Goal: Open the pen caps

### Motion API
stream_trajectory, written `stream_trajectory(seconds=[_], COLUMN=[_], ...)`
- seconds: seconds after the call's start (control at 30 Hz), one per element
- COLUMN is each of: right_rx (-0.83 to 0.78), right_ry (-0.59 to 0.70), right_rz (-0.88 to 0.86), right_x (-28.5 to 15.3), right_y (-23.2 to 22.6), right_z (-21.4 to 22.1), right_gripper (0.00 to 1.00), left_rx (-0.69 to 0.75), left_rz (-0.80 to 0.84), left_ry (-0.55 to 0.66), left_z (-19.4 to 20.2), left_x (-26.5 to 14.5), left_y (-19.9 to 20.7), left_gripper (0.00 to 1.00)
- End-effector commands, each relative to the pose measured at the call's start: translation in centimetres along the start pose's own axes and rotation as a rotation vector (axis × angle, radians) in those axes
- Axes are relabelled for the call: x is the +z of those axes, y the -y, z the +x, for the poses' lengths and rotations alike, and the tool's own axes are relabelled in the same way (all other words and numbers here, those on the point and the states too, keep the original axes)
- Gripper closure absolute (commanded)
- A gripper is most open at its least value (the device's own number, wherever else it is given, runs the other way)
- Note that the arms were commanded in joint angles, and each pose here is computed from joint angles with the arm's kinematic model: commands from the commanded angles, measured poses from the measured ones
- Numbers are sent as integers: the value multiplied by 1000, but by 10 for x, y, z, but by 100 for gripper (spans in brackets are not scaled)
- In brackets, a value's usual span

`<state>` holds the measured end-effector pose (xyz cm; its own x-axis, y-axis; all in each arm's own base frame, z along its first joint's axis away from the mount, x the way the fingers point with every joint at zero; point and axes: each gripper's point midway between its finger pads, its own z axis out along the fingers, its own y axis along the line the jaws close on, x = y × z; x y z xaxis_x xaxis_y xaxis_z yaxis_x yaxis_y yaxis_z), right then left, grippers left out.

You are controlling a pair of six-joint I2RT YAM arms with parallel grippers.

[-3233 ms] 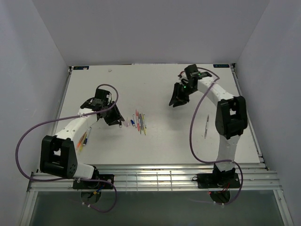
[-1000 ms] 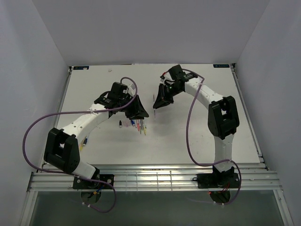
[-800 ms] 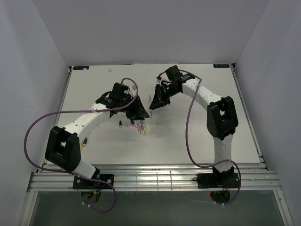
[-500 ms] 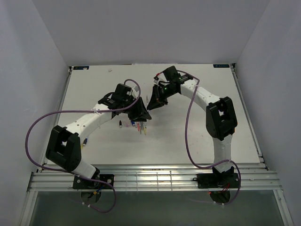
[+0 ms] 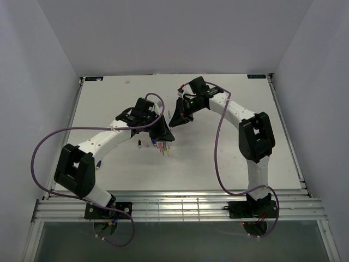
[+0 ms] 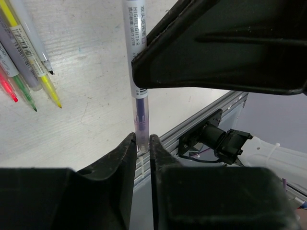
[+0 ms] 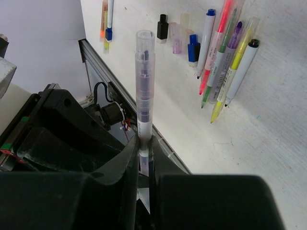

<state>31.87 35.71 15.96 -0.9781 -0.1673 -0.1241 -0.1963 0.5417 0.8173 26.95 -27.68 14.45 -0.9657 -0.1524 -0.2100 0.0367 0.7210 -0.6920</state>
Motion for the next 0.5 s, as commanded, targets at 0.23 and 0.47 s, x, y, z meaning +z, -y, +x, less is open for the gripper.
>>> stream_trajectory(seconds=[0.23,0.47], right_rx=[-28,-25], right_ry=[-24,-33], right_rz=[-61,-81], right_x=[2,3], right_y=[-14,-19], right_z=[10,14], right_gripper=[92,92], left_rx=[32,28], left_rz=[3,-19], left_ry=[35,37], left_z=[-8,-8], left_x=[-3,-2], left_y=[7,2], left_gripper=[75,66])
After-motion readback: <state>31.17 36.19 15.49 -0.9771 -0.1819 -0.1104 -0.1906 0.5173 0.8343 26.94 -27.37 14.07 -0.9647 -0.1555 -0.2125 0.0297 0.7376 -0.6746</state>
